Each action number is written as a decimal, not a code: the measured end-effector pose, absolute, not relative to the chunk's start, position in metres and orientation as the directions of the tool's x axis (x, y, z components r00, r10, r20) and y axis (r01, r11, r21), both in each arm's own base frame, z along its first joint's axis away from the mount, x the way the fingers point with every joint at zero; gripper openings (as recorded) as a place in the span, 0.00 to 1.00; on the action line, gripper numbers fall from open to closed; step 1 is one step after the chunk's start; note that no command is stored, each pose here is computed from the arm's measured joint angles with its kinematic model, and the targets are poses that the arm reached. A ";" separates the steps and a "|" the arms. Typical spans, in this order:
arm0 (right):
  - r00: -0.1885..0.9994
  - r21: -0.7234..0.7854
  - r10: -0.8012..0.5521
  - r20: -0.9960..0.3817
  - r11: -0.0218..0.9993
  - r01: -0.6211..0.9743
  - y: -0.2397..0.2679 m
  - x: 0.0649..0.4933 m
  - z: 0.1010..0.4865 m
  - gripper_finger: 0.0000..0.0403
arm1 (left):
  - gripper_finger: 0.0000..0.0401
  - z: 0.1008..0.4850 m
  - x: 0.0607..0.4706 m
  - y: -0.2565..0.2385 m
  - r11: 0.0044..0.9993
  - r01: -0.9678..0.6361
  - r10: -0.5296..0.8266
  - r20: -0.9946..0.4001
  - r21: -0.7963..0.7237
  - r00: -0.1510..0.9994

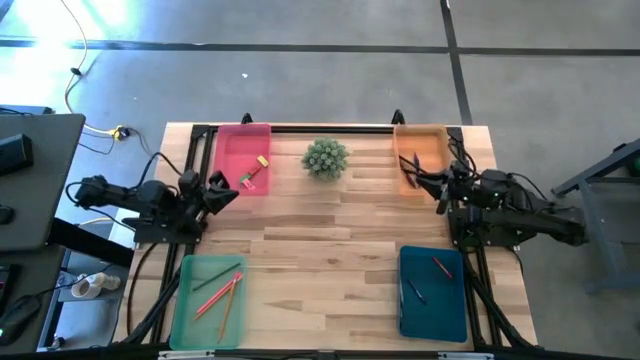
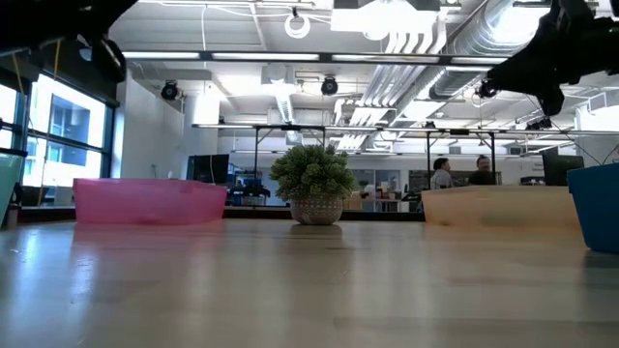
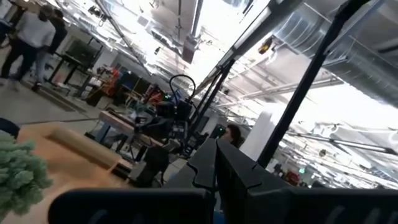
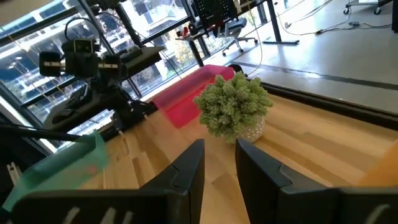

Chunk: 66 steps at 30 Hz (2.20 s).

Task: Sort crayons/erasers/pens/pencils in bins
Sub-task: Return to Home Position

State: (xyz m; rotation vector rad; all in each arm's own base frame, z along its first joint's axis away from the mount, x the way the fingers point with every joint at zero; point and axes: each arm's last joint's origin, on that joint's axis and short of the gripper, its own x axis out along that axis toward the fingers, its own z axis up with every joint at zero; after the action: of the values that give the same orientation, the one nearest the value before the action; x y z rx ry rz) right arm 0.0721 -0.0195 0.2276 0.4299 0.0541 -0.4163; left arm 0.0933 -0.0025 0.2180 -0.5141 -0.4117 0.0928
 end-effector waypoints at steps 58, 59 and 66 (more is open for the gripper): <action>0.949 0.389 -0.306 -0.074 0.867 0.310 -0.022 0.099 0.165 0.21 | 0.00 0.184 0.093 0.002 0.905 -0.300 0.358 0.162 -0.302 0.919; 0.949 0.389 -0.306 -0.074 0.867 0.310 -0.022 0.099 0.165 0.21 | 0.00 0.184 0.093 0.002 0.905 -0.300 0.358 0.162 -0.302 0.919; 0.949 0.389 -0.306 -0.074 0.867 0.310 -0.022 0.099 0.165 0.21 | 0.00 0.184 0.093 0.002 0.905 -0.299 0.358 0.162 -0.302 0.919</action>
State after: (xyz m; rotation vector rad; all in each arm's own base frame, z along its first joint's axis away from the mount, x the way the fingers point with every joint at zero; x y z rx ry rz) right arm 0.0988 -0.0222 0.1649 0.4089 0.0098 -0.3228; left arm 0.0932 0.0025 0.1838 -0.2767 -0.2175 0.3425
